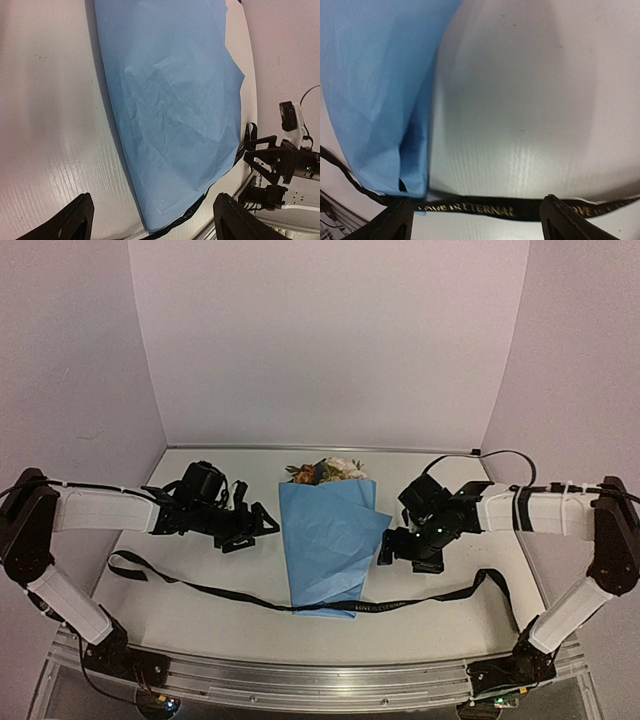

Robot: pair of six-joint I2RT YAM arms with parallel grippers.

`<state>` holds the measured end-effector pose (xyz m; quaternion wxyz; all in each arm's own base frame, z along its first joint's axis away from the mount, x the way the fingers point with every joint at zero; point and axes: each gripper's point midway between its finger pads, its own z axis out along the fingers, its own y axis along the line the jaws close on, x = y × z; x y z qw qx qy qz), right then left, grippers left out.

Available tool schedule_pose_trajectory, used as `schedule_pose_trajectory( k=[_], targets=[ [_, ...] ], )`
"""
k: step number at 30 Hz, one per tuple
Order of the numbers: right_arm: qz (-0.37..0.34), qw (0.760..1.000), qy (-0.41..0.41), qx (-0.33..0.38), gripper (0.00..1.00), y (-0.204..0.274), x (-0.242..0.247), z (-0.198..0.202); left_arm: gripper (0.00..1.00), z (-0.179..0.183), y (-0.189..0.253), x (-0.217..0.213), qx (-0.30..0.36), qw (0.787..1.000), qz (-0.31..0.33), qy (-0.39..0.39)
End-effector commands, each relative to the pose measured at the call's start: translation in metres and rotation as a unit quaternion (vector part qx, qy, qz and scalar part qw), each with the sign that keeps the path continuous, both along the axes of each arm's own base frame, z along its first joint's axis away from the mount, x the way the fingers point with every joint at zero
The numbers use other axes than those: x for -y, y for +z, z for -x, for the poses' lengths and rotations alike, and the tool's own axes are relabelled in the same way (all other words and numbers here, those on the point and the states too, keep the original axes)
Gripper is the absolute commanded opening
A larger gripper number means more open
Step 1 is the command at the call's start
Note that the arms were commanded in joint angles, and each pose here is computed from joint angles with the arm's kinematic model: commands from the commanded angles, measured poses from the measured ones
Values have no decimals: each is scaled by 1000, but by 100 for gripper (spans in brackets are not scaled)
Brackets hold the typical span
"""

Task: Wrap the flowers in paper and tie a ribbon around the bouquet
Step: Pick up the folded bouquet from the center of the board, then place the folded bouquet on the ribbon.

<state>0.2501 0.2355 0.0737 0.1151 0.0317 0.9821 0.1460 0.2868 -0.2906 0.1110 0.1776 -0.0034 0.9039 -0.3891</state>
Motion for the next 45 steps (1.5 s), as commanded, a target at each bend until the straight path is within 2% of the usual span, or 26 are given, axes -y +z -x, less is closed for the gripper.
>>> schedule_pose_trajectory(
  k=[1, 7, 12, 18, 23, 28, 30, 37, 45],
  targets=[
    [-99, 994, -4, 51, 87, 1, -55, -38, 85, -2, -6, 17, 7, 999, 35, -36],
    [-109, 993, -7, 46, 82, -26, -75, -49, 84, -11, -32, 28, -19, 999, 30, -41],
    [-107, 993, -12, 40, 75, -40, -77, -51, 78, -14, -48, 38, -42, 997, 38, -49],
    [-137, 990, -23, 30, 56, -48, -90, -55, 65, -17, -59, 49, -68, 995, 58, -54],
    [-145, 988, -32, 31, 44, -54, -94, -60, 52, -20, -65, 58, -85, 992, 74, -58],
    [-147, 988, -31, 48, 18, -48, -100, -75, 40, -32, -67, 66, -82, 992, 71, -61],
    [-147, 987, -34, 52, 10, -47, -101, -82, 36, -38, -68, 68, -80, 993, 62, -63],
    [-148, 986, -61, 54, 1, -42, -93, -107, 25, -60, -68, 73, -88, 993, 57, -60],
    [-114, 991, -67, 9, 0, -20, -87, -100, 10, -63, -50, 84, -126, 986, 88, -70]
  ],
)
